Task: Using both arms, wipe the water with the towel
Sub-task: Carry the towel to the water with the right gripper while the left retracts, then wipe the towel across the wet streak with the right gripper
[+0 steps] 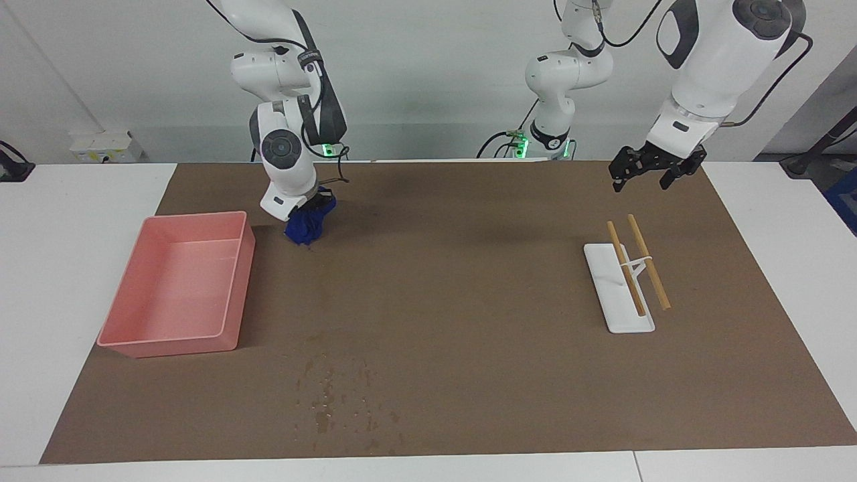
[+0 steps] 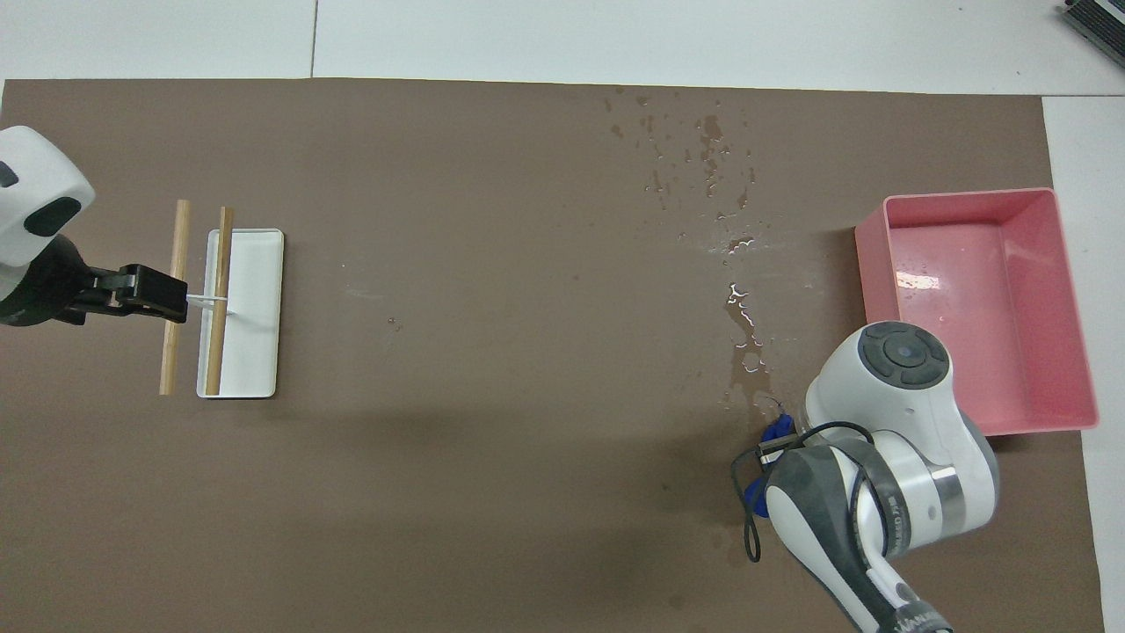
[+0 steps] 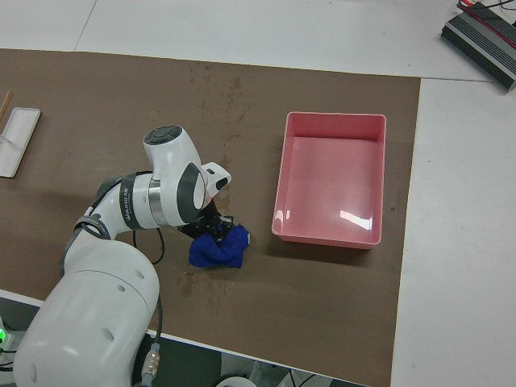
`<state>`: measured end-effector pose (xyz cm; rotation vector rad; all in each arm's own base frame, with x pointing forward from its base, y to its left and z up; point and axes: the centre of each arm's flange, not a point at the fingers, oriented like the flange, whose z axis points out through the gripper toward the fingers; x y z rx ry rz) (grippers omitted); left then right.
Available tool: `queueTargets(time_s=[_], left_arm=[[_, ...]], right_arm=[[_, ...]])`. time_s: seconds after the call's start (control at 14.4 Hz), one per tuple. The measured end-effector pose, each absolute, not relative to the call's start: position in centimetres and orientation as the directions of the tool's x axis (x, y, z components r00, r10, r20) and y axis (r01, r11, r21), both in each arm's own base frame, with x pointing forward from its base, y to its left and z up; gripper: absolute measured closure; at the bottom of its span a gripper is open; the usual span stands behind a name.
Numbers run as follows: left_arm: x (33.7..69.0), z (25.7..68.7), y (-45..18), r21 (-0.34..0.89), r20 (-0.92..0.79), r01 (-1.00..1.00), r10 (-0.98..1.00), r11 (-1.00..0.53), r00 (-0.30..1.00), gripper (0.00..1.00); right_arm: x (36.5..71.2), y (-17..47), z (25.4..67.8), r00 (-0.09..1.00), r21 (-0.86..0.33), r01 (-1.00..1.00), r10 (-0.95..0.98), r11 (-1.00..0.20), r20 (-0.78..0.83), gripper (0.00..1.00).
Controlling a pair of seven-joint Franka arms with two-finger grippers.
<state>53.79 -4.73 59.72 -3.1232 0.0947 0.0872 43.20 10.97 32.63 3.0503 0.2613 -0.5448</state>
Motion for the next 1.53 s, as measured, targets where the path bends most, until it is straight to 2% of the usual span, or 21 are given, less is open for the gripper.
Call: queueTargets(time_s=[0.21,0.76,1.53], left_arm=[[53.2,60.8,-3.4,-0.008,-0.045,-0.101,-0.1,-0.995,0.994,0.0],[52.3,61.3,-4.7,-0.012,-0.064,-0.133,-0.132,-0.991,0.989,0.0],[52.2,61.5,-4.1,-0.01,-0.074,-0.121,-0.12,-0.993,0.99,0.0]], right_arm=[[43.9,11.3,32.4,0.95,-0.01,0.121,0.118,-0.993,-0.289,0.86],[47.3,11.9,31.7,0.987,-0.036,0.147,0.149,-0.989,-0.055,0.86],[56.0,11.1,33.1,0.979,-0.059,0.159,0.15,-0.985,0.136,0.86]])
